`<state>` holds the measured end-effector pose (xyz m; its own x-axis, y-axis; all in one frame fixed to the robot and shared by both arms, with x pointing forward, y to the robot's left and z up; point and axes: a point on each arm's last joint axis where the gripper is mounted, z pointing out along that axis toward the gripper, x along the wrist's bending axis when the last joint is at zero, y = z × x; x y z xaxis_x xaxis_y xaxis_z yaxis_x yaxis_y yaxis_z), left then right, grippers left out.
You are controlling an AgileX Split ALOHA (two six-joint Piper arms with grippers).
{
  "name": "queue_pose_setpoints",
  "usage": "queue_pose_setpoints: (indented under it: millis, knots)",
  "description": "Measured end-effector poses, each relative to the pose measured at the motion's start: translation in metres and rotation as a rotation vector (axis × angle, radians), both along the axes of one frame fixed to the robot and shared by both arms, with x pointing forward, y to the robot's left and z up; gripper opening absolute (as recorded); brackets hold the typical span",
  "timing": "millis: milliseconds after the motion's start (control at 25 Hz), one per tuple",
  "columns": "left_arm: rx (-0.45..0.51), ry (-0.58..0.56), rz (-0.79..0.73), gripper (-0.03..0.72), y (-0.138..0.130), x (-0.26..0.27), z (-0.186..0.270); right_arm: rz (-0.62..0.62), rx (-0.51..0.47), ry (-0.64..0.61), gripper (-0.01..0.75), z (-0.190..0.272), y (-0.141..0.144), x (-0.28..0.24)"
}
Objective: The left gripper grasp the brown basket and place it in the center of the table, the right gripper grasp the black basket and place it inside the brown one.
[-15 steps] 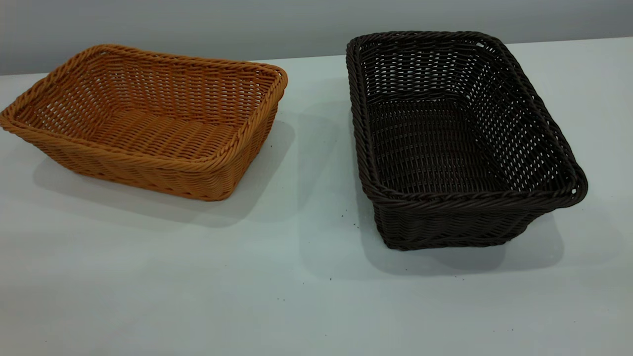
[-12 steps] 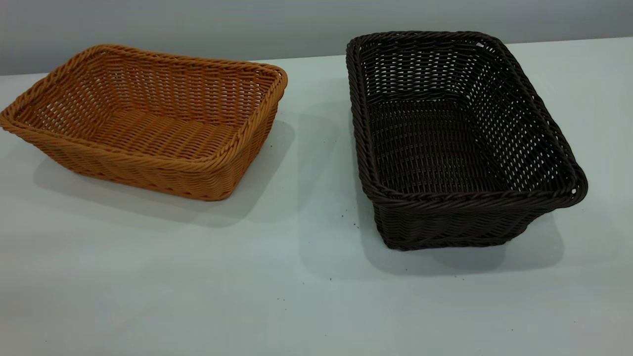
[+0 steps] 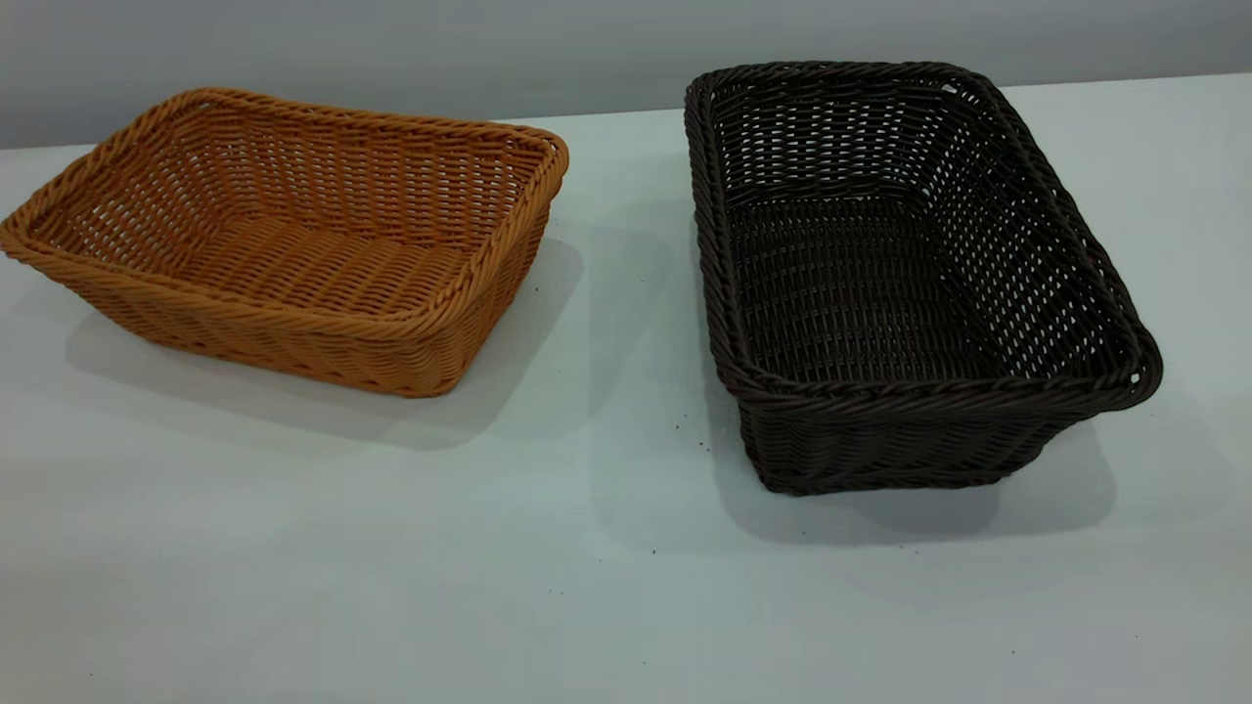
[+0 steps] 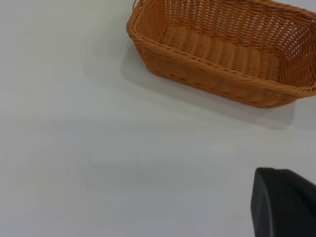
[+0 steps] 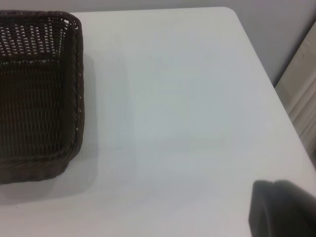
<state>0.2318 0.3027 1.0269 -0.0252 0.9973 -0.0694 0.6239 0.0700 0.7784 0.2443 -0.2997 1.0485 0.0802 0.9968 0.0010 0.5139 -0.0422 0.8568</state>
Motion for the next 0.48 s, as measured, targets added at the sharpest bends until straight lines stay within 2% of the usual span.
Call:
queue_pose_setpoints:
  millis: [480]
  knots:
    - [0.0, 0.001, 0.0, -0.001, 0.0, -0.0001, -0.0001, 0.001, -0.002, 0.0, 0.003, 0.0, 0.0, 0.0]
